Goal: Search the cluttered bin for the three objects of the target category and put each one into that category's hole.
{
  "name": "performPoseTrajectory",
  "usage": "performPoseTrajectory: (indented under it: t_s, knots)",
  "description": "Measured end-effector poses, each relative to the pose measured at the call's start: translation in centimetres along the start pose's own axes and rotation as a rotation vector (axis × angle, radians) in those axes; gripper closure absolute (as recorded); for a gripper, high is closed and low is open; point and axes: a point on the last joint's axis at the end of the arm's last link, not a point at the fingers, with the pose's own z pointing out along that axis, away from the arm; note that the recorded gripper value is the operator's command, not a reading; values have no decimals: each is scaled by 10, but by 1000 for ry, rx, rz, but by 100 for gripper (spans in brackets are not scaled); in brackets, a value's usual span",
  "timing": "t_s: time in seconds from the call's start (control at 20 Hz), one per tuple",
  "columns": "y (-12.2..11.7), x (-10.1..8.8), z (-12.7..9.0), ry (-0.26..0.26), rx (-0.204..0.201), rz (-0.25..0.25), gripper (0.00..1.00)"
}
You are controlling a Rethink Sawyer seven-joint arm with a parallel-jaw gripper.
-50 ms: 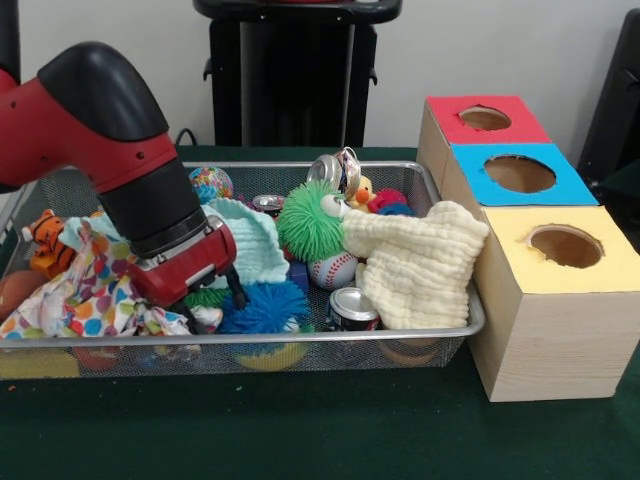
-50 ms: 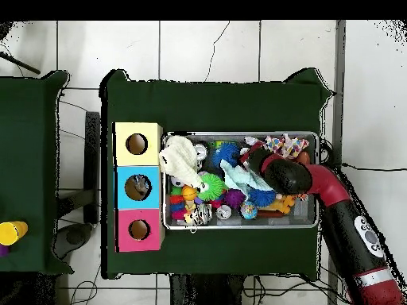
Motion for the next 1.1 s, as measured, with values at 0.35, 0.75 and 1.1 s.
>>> performPoseTrajectory:
  t_s: [0.35,0.75,1.1]
  knots:
    - [-6,2,-1,9,2,8,0]
    - [-12,4,2,6,9,21,0]
    - [-13,5,2,5,9,23,0]
